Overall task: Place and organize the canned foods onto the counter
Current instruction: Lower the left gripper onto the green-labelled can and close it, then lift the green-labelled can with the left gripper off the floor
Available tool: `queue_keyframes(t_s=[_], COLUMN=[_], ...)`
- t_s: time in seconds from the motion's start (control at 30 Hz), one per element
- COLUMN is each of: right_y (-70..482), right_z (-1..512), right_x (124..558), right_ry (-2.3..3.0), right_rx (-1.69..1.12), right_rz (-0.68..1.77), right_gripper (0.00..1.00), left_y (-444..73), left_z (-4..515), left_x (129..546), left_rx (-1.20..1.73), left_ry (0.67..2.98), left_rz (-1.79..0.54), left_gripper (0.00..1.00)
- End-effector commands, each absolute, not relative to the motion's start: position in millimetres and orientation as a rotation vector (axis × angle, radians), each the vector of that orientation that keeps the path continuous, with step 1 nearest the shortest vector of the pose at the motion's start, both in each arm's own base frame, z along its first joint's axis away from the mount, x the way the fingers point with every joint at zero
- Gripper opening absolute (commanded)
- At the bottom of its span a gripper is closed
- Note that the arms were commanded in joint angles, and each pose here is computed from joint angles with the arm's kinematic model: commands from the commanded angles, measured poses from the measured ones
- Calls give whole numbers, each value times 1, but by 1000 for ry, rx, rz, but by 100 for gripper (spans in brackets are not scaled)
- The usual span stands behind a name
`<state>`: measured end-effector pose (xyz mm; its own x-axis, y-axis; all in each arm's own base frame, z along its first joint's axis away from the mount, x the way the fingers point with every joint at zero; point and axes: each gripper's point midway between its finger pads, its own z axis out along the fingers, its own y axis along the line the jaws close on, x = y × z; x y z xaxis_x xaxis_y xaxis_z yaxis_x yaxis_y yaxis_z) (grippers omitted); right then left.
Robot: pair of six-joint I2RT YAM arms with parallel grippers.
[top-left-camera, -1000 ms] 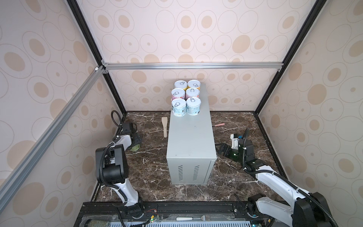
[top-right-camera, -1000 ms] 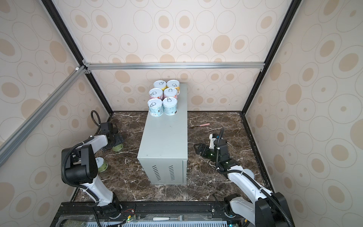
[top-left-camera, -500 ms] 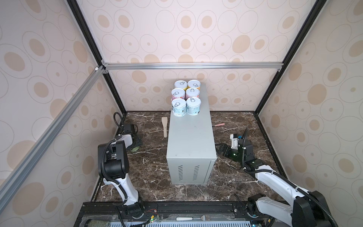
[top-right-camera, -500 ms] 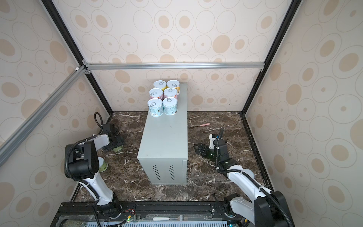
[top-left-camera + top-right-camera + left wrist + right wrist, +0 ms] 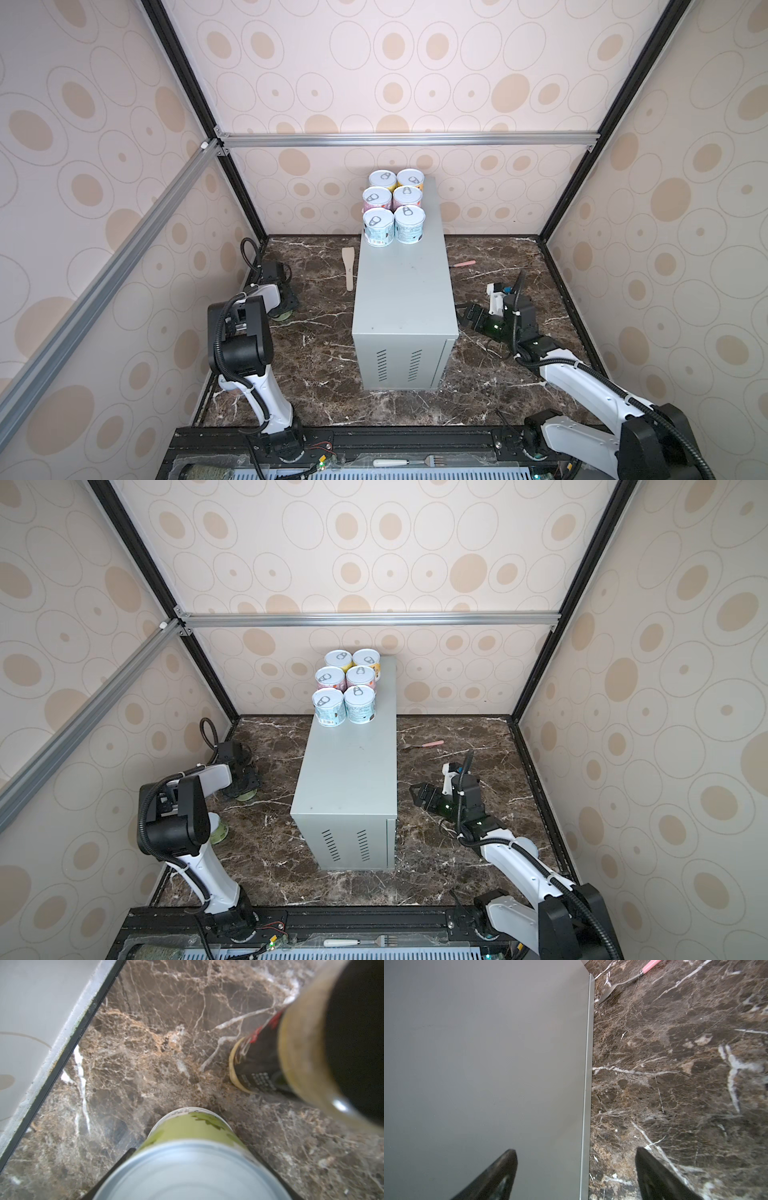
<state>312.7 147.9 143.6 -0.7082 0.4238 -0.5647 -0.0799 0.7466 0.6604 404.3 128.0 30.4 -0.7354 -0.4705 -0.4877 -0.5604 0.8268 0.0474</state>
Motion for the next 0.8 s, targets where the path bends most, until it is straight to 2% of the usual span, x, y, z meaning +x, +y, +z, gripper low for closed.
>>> queue_keyframes(t_s=[0.0, 0.47, 0.77], right_y=[147, 147, 149], right_z=[144, 160, 167], right_x=[312, 307, 304], right_ry=[2189, 2152, 2146], right_rx=[261, 233, 204], right_rz=[881, 901, 904], right_gripper=[91, 91, 91], left_y=[136, 108, 85], left_z=[46, 83, 117], left_x=[403, 389, 364], left_rx=[-761, -728, -664], left_ry=[2514, 2466, 2419], left_rz=[295, 221, 121], left_gripper=[67, 65, 64])
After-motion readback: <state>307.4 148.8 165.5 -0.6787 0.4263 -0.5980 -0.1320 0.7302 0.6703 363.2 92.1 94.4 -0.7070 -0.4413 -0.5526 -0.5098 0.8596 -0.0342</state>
